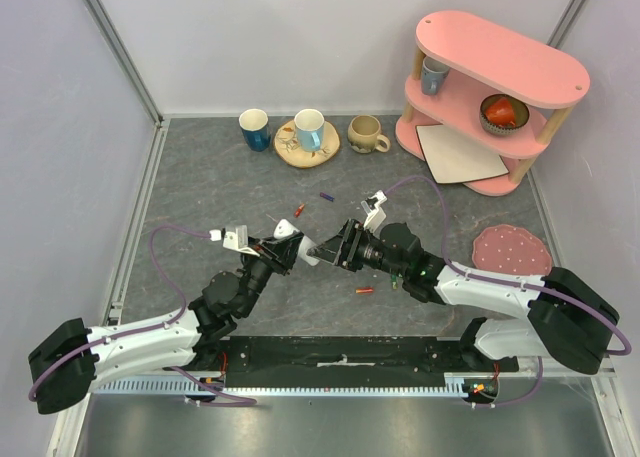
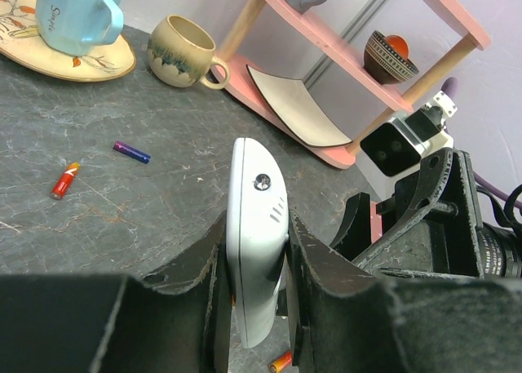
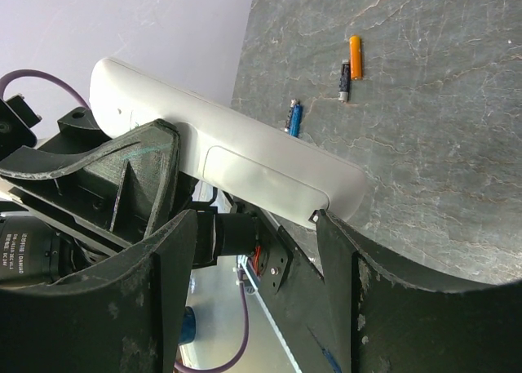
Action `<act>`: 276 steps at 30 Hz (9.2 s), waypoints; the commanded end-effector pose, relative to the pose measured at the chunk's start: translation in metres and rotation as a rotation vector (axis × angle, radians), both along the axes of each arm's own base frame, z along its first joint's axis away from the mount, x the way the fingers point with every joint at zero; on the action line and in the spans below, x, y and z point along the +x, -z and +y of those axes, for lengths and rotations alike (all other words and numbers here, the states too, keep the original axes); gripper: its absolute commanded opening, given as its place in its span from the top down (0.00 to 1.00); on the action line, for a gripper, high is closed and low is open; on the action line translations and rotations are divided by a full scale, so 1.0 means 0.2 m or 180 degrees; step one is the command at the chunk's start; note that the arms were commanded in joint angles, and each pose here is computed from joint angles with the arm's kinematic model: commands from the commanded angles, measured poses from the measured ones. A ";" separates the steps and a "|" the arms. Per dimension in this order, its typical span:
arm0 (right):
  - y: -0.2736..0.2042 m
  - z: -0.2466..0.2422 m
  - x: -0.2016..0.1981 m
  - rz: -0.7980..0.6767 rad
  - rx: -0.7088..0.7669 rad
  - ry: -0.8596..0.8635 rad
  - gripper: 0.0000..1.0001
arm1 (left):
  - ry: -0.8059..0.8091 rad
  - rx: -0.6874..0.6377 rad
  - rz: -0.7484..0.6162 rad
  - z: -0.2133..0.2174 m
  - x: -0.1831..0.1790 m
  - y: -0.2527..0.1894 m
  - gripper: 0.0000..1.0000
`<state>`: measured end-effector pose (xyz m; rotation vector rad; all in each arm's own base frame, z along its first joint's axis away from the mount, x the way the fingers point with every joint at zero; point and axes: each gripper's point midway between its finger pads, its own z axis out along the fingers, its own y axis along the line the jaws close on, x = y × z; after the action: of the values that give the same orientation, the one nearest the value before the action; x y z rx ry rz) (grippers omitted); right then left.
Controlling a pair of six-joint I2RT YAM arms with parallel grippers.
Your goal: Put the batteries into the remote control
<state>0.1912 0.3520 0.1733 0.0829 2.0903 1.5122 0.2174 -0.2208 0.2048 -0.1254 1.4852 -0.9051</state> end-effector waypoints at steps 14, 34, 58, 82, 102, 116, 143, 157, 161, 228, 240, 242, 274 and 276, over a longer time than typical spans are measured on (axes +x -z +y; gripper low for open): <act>-0.44 0.04 0.05 -0.0524 0.0695 -0.0004 0.32 | 0.0368 -0.0148 0.0069 -0.10 -0.07 -0.03 0.98; -0.41 0.02 0.04 -0.0495 0.0635 -0.0005 0.32 | 0.0166 -0.0073 0.0055 -0.04 -0.04 -0.03 0.98; -0.41 0.01 0.03 -0.0490 0.0638 -0.0009 0.32 | 0.0033 0.0034 0.0130 -0.02 -0.01 -0.01 0.98; -0.41 0.00 0.03 -0.0497 0.0628 0.0009 0.32 | 0.0031 -0.0002 0.0180 -0.01 -0.02 -0.01 0.98; -0.38 -0.03 0.04 -0.0494 0.0573 0.0080 0.32 | 0.0154 -0.0121 0.0219 -0.04 -0.04 -0.03 0.98; -0.32 -0.04 0.04 -0.0437 0.0500 0.0094 0.32 | 0.0214 -0.0222 0.0229 -0.04 -0.06 -0.07 0.98; -0.27 -0.03 0.04 -0.0376 0.0358 0.0063 0.28 | 0.0158 -0.0392 0.0410 -0.04 -0.05 -0.08 0.98; -0.23 -0.04 0.04 -0.0360 0.0206 0.0063 0.27 | 0.0126 -0.0483 0.0483 -0.04 -0.04 -0.08 0.98; -0.21 -0.04 0.04 -0.0352 0.0133 0.0065 0.26 | 0.0128 -0.0496 0.0484 -0.04 -0.04 -0.09 0.98; -0.08 -0.14 -0.13 -0.1733 -0.2200 -0.1101 0.28 | 0.1250 -0.0932 0.1438 -0.15 -0.04 0.01 0.98; 0.02 -0.12 -0.13 -0.1622 -0.2384 -0.1091 0.34 | 0.1233 -0.0938 0.1399 -0.15 -0.04 -0.01 0.98; 0.03 -0.12 -0.12 -0.1612 -0.2404 -0.1091 0.36 | 0.1232 -0.0930 0.1393 -0.14 -0.04 -0.01 0.98; -0.19 -0.20 -0.08 -0.1767 -0.2211 -0.0628 0.74 | 0.1075 -0.0822 0.1381 -0.10 -0.03 0.03 0.98; -0.26 -0.21 -0.09 -0.1806 -0.2094 -0.0570 0.73 | 0.1009 -0.0799 0.1389 -0.09 -0.02 0.05 0.98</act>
<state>0.1695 0.3151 0.1866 -0.8011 2.1167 0.6777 0.2100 -0.2427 0.1854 -0.2919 1.8627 -1.3999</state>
